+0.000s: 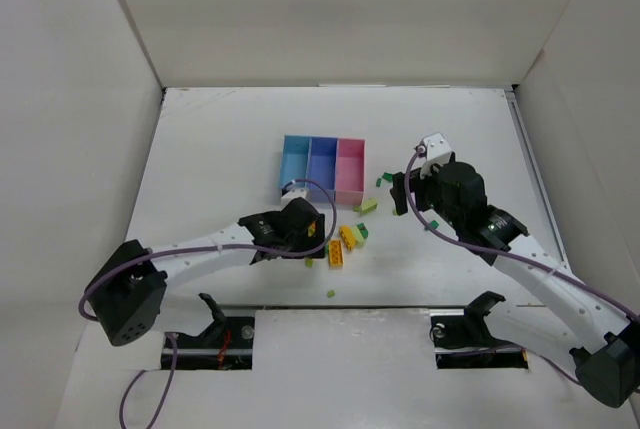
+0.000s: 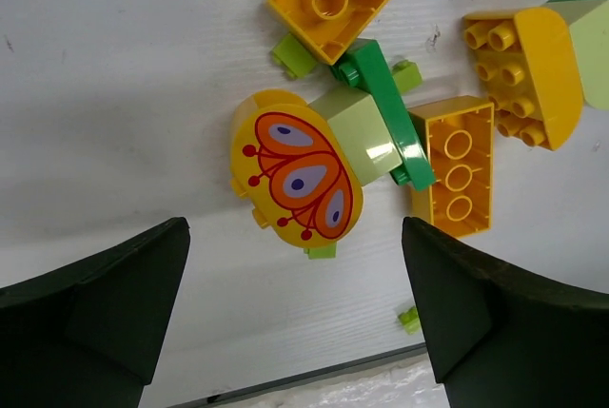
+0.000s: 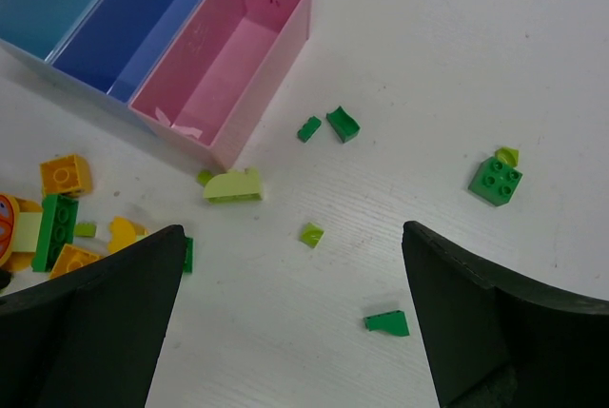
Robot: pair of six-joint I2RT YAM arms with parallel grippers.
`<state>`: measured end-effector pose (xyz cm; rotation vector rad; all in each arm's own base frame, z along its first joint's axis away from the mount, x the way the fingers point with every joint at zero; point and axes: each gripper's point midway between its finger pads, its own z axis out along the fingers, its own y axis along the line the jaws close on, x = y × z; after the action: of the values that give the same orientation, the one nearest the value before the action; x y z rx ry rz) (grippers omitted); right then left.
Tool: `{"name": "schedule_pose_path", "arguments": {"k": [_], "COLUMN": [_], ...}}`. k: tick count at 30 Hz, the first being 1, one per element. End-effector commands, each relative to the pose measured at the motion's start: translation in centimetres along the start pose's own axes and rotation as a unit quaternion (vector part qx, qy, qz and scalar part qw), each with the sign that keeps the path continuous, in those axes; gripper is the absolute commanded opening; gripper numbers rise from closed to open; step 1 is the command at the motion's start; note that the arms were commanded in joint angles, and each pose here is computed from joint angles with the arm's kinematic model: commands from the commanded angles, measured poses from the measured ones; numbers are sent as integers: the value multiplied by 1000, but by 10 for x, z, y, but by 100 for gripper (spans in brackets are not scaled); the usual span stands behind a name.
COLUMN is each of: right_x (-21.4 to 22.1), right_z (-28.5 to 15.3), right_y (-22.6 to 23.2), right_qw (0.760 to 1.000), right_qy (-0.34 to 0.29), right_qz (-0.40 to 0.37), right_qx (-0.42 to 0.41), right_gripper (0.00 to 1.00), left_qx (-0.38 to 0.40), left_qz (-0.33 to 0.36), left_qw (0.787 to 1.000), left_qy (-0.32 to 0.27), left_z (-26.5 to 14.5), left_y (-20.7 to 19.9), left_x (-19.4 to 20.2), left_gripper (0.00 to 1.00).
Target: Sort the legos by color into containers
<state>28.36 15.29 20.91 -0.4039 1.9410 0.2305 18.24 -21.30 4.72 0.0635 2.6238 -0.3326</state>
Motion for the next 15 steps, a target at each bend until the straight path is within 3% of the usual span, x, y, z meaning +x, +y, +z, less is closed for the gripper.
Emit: {"name": "schedule_pose_path", "arguments": {"k": [1,4,15], "right_x": [-12,-12,-11], "right_z": [0,0,1], "right_y": [3,2,0], "right_qw": [1000,1000,1000], "right_qy": [-23,-23,-23], "right_qz": [-4,-4,-3], "right_qx": [-5,0,5], "right_gripper": [100,100,100], "left_qx": [-3,-20,-48], "left_qz": [20,28,62], "left_qw": [1000,999,997], "left_qy": [-15,-4,11], "left_z": [-1,3,23], "left_y": [-5,-1,1], "left_x": [-11,-5,-5], "left_gripper": [91,84,81]}}
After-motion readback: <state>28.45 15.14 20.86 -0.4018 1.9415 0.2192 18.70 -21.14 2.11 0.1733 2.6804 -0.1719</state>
